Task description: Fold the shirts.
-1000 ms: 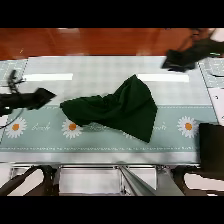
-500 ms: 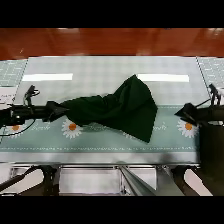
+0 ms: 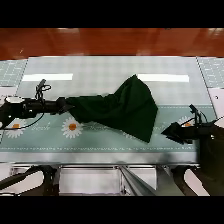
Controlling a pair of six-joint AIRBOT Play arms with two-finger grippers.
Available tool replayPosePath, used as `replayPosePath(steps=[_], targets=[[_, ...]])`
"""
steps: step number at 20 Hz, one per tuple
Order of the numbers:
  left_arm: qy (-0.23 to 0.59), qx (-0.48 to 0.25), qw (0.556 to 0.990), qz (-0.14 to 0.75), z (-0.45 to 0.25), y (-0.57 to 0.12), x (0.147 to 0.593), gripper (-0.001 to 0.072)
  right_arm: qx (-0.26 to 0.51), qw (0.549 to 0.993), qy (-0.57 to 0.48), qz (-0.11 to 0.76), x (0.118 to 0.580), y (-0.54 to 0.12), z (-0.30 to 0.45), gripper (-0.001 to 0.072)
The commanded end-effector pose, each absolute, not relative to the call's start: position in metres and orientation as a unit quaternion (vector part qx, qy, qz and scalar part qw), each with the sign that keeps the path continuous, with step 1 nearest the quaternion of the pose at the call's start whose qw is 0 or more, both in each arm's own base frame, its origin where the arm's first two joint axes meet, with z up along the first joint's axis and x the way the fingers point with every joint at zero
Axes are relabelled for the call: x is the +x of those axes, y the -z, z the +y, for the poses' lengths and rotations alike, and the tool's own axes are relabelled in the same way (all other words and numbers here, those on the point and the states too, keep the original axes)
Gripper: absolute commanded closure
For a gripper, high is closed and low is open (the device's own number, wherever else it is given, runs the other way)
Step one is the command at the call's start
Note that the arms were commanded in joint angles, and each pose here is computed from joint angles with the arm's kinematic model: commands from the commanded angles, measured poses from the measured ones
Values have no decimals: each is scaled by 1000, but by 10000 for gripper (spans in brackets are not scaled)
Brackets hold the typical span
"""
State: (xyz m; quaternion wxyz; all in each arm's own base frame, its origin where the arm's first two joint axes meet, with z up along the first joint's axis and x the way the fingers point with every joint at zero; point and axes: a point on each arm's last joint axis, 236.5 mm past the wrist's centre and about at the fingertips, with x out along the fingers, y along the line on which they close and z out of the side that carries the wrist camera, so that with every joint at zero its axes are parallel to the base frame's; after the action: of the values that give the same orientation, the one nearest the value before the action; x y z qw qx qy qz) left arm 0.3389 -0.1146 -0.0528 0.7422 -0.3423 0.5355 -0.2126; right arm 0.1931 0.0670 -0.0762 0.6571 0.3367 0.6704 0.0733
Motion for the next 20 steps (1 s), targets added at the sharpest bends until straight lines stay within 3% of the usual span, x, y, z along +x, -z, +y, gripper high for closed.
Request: replayPosePath(steps=[1, 8, 9, 11, 15, 18, 20], targets=[[219, -338, 745, 531, -117, 48, 343, 681, 332, 644, -72, 686, 195, 93, 88, 300], [223, -339, 742, 534, -119, 47, 341, 681, 367, 636, -108, 670, 241, 116, 159, 302], [223, -339, 742, 533, -119, 47, 342, 681, 368, 638, -117, 666, 251, 115, 167, 346], [224, -338, 745, 529, -118, 44, 345, 681, 357, 655, -168, 645, 275, 94, 185, 684], [287, -338, 771, 458, -117, -43, 380, 681, 298, 706, -274, 582, 339, -10, 192, 689], [335, -306, 826, 335, -114, -171, 408, 682, 212, 811, -272, 472, 390, -139, 162, 689], [354, -259, 862, 254, -115, -260, 407, 682, 156, 877, -260, 372, 401, -240, 143, 689]])
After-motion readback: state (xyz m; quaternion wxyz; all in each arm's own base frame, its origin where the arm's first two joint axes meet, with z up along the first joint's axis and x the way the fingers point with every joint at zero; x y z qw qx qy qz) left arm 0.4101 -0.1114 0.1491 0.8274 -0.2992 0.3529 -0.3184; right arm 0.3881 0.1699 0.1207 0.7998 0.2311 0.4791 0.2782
